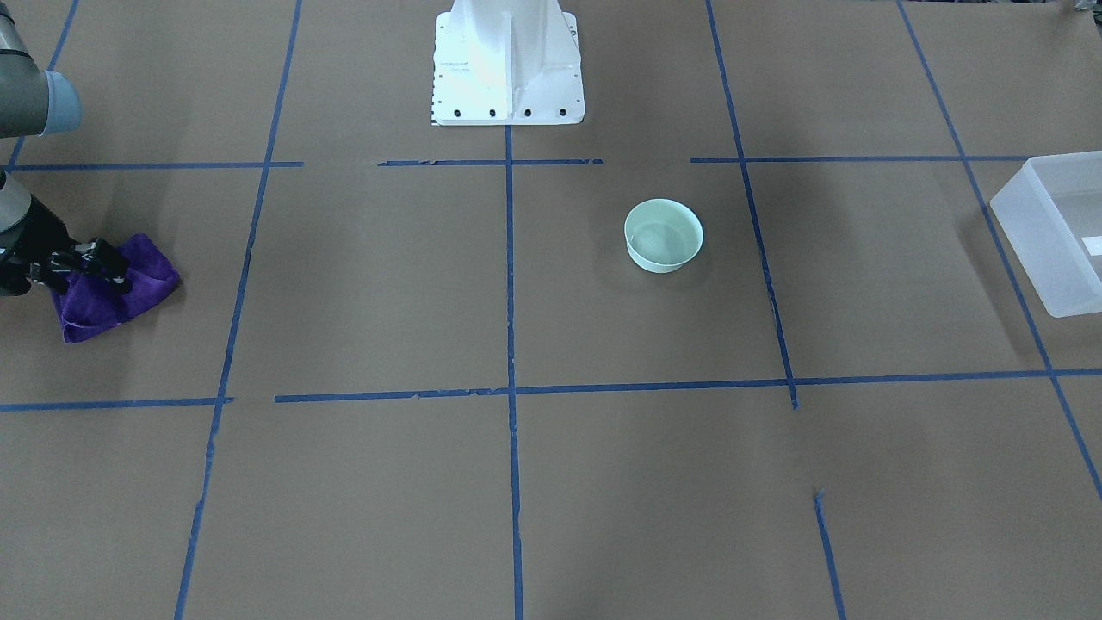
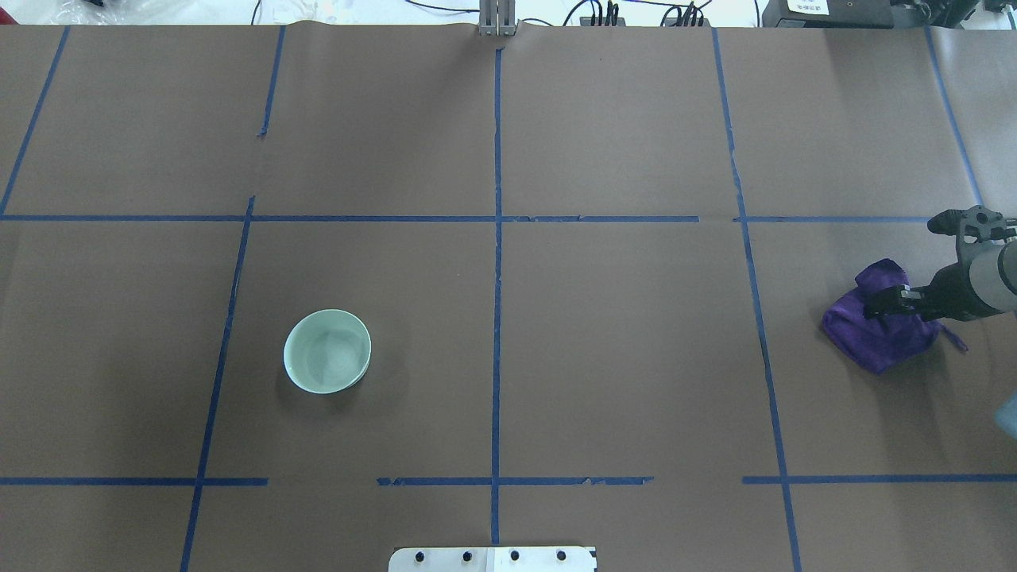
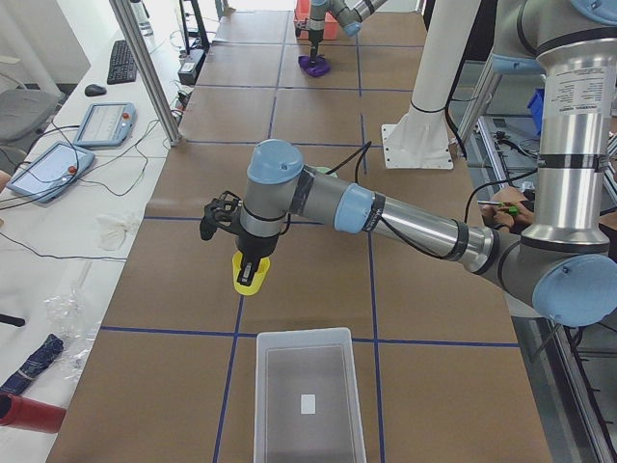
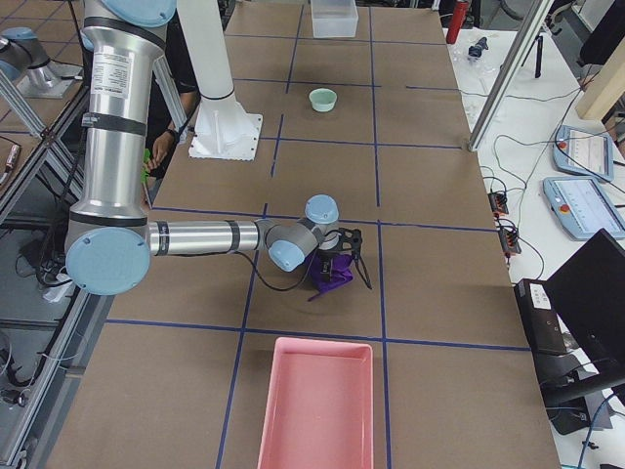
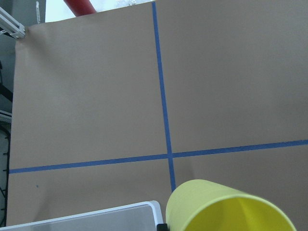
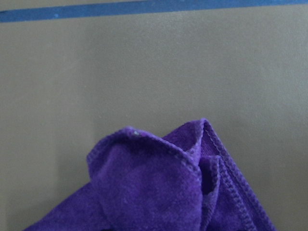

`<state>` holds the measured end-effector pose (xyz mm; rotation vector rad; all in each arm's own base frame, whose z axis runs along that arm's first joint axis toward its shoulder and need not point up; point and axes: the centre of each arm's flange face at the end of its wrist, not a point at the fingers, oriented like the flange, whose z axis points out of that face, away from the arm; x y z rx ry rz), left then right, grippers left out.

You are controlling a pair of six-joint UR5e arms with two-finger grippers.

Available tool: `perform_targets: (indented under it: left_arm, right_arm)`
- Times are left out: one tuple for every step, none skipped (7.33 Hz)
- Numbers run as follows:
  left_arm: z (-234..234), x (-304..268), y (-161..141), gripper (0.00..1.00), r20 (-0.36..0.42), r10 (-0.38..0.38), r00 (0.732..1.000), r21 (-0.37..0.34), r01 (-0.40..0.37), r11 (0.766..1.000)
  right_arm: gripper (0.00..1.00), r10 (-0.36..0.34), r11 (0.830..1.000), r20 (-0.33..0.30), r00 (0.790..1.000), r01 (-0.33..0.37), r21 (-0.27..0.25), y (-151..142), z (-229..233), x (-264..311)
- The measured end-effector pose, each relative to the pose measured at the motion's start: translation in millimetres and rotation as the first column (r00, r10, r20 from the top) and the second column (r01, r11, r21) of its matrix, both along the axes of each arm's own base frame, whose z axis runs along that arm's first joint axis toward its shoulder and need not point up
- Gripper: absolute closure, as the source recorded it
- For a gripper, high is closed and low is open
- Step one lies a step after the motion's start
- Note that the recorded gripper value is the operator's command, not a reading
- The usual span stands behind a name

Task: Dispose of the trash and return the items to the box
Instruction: 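Lift the yellow cup with the left gripper while the right grasps the purple cloth, then carry the cup into the clear bin while the right gripper lifts the cloth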

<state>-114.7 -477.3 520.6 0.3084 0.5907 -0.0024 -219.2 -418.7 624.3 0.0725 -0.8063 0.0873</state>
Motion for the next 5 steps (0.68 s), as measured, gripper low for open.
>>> perform_targets:
  left_arm:
    - [9.2,-14.8,-1.7,1.0,0.04,-0.004,0.999,0.002,0.004,1.0]
    - [19.9,-31.2,-5.7,1.0,0.085,-0.004,0.996,0.003,0.003,1.0]
    - [35.4,-47.8,-8.7,1.0,0.113,0.006,0.994,-0.002,-0.006,1.0]
    - [49.6,-59.5,-9.4,1.0,0.127,0.016,0.992,-0.01,-0.014,1.0]
    - [64.9,-65.1,-9.0,1.0,0.13,0.02,0.991,-0.02,-0.018,1.0]
  right_arm:
    - [1.0,0.0,1.0,-0.001,1.0,0.0,0.0,1.1,0.7,2.0]
    - [1.0,-0.003,1.0,0.003,1.0,0.003,0.004,2.3,-0.9,4.1]
    - [1.0,-0.005,1.0,0.011,1.0,0.005,0.009,2.4,-5.4,5.6]
    - [1.0,-0.003,1.0,0.027,1.0,0.002,0.015,1.6,-14.3,10.2]
    - [1.0,0.008,1.0,0.057,0.998,-0.009,0.013,-0.9,-26.8,23.0]
